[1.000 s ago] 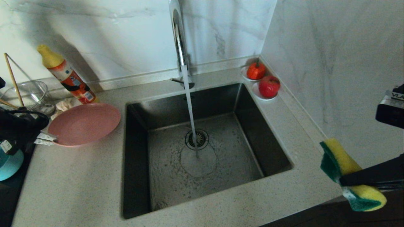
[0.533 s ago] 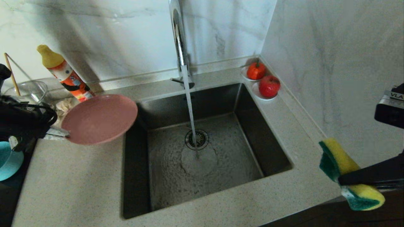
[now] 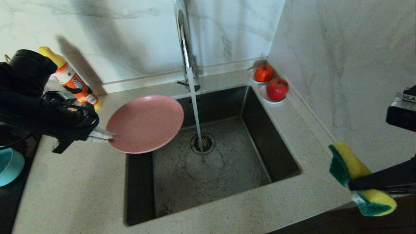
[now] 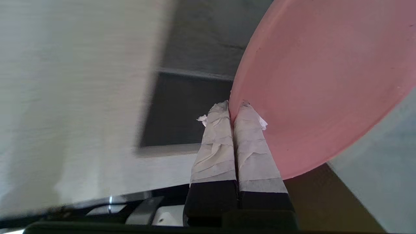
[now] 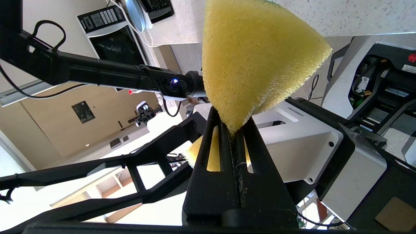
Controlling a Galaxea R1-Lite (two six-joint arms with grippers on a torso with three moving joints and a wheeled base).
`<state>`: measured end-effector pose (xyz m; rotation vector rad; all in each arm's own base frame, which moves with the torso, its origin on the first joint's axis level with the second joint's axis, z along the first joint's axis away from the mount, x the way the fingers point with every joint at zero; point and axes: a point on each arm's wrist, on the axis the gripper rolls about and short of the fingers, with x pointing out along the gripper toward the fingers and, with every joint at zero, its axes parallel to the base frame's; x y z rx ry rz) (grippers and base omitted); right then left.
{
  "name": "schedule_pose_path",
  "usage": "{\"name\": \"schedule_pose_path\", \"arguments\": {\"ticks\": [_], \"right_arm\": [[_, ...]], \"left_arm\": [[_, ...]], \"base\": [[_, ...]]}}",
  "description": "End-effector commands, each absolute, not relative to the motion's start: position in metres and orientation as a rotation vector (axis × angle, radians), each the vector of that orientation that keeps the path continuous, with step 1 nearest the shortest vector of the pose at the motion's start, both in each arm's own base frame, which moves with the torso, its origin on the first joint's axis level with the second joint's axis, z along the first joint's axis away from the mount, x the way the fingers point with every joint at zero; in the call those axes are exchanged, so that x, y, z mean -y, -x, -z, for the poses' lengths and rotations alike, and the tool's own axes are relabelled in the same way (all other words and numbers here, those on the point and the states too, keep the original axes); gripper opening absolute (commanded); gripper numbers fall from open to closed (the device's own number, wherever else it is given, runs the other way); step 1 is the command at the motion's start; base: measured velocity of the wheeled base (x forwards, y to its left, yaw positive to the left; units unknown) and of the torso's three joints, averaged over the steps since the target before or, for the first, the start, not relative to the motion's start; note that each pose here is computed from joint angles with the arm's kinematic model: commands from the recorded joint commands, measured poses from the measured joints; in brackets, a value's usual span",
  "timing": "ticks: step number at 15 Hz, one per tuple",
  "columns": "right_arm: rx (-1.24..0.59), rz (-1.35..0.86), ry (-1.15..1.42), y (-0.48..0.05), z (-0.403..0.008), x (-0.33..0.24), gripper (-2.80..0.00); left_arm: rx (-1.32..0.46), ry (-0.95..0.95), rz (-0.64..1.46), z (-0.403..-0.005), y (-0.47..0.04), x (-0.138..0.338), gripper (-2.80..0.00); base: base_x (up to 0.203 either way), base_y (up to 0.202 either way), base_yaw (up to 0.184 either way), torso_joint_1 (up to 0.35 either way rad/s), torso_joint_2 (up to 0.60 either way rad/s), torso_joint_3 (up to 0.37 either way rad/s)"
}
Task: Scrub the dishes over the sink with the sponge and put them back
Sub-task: Wash the plate
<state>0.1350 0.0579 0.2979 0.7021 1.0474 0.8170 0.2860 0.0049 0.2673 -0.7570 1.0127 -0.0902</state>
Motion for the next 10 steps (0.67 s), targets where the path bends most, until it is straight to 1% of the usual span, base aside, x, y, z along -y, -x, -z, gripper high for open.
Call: {"name": "schedule_pose_path", "arguments": {"ticks": [1,4,10], "right_arm": [[-1.052,-0.817,-0.709,-0.134,-0.298,-0.058,-2.8],[-1.051,-0.816,-0.711,-0.134,-0.298,-0.057,-2.8],[-1.044,-0.799,-0.713,-0.13,-0.294,-0.053,-2.8]], "left_arm": [[-1.035,0.722,0.16,-0.26,-0.293,0.021,-2.8],[-1.059,0.667,0.163,-0.247,-0.304,0.046,-2.8],[-1.048,0.662,0.181,-0.232,-0.323,0.064,-2.8]], "base": [[0.0,0.0,0.0,0.0,0.0,0.0],[0.0,0.0,0.0,0.0,0.0,0.0],[0.0,0.0,0.0,0.0,0.0,0.0]]}}
